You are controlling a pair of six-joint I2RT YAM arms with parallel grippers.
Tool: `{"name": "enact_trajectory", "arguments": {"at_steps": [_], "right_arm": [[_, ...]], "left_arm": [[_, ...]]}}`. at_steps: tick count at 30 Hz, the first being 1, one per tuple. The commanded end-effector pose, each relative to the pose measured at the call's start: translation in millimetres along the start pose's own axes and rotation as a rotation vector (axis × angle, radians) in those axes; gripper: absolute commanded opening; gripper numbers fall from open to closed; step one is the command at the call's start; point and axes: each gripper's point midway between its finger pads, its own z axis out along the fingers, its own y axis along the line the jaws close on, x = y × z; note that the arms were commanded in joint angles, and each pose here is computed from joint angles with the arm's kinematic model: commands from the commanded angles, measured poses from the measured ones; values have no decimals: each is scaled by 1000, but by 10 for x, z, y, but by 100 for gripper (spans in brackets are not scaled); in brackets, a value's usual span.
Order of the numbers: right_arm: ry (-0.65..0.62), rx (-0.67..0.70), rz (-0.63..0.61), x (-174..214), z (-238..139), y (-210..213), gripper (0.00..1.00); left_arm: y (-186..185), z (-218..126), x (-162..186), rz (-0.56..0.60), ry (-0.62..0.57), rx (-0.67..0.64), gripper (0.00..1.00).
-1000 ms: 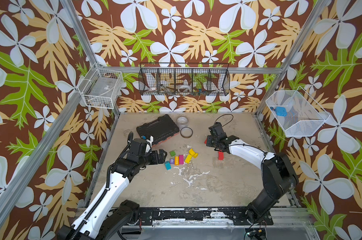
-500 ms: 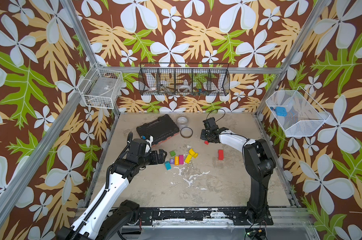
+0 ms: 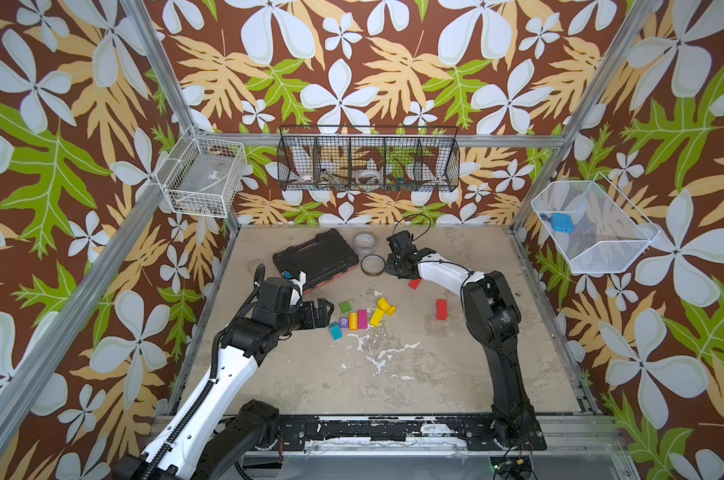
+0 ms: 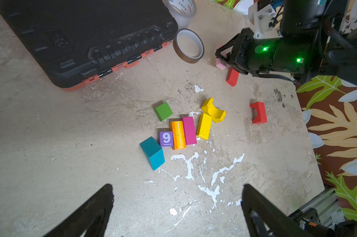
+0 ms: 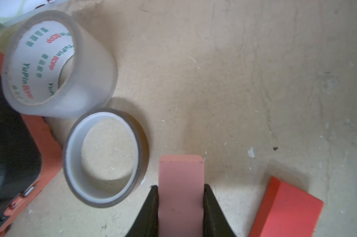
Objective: Build the wood block tower
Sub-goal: 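Lower the pink block beside the red block with the right gripper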
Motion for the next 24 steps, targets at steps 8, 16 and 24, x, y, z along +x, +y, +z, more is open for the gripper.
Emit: {"name": "enact_trajectory", "arguments": {"at_steps": [8,16,24], "right_arm": [[13,149,28,159,181,-297,11],[20,222,23,280,207,-533,14],[20,267,18,337,165,-680,17]], "left_arm": [[-30,-9,-16,9,-7,13,98],[-30,-17,-25,9,-11,13,98],[-28,-18,-23,9,-11,12,98]]}}
